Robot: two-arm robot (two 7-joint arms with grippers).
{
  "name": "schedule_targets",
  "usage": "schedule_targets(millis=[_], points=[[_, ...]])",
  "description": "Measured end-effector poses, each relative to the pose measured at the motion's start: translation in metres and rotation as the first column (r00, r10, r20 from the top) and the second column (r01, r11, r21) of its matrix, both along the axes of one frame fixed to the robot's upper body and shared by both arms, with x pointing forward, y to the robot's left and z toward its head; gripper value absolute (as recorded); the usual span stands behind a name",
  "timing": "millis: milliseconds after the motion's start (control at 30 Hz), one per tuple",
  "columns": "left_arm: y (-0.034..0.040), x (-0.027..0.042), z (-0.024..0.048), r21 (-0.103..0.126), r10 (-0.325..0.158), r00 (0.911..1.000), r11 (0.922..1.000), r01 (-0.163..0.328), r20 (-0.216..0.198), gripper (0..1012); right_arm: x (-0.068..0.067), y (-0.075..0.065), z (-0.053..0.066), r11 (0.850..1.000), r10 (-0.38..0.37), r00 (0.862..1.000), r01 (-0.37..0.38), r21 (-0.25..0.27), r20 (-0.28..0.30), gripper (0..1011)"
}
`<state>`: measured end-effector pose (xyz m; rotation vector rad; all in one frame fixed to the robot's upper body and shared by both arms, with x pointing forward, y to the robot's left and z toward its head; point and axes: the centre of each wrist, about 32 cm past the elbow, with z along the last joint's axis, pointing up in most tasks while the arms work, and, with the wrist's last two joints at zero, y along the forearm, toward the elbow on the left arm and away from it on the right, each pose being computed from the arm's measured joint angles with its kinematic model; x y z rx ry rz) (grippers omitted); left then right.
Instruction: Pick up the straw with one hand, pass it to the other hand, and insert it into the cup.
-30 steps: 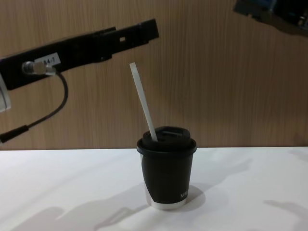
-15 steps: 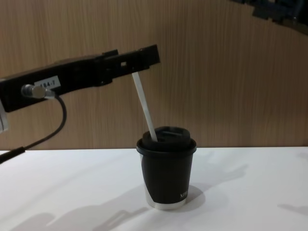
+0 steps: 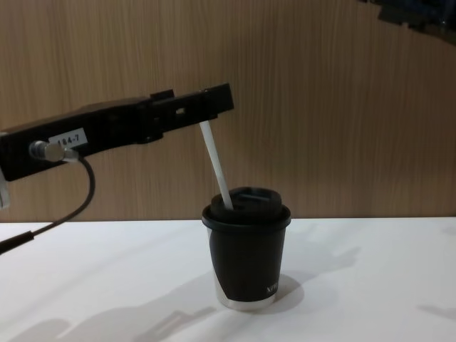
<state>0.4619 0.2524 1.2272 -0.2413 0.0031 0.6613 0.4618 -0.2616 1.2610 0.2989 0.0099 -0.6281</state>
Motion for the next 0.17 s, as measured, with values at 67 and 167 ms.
schedule_targets(millis=[67,167], points=[[0.0001,0.0001,-0.0003,0.000,0.000,1.0000,1.0000,0.000,-0.001,1003,-0.0002,-0.0001,0.0002,1.000,0.000,1.000,0.000,-0.001,0.001,1001],[0.0004,0.0002,-0.0008,0.000,-0.001,1.0000,1.0000,0.001,-0.003,1003,-0.0008,-0.0003,0.0005,1.000,-0.001,1.000,0.001,-0.002,0.002,1001]])
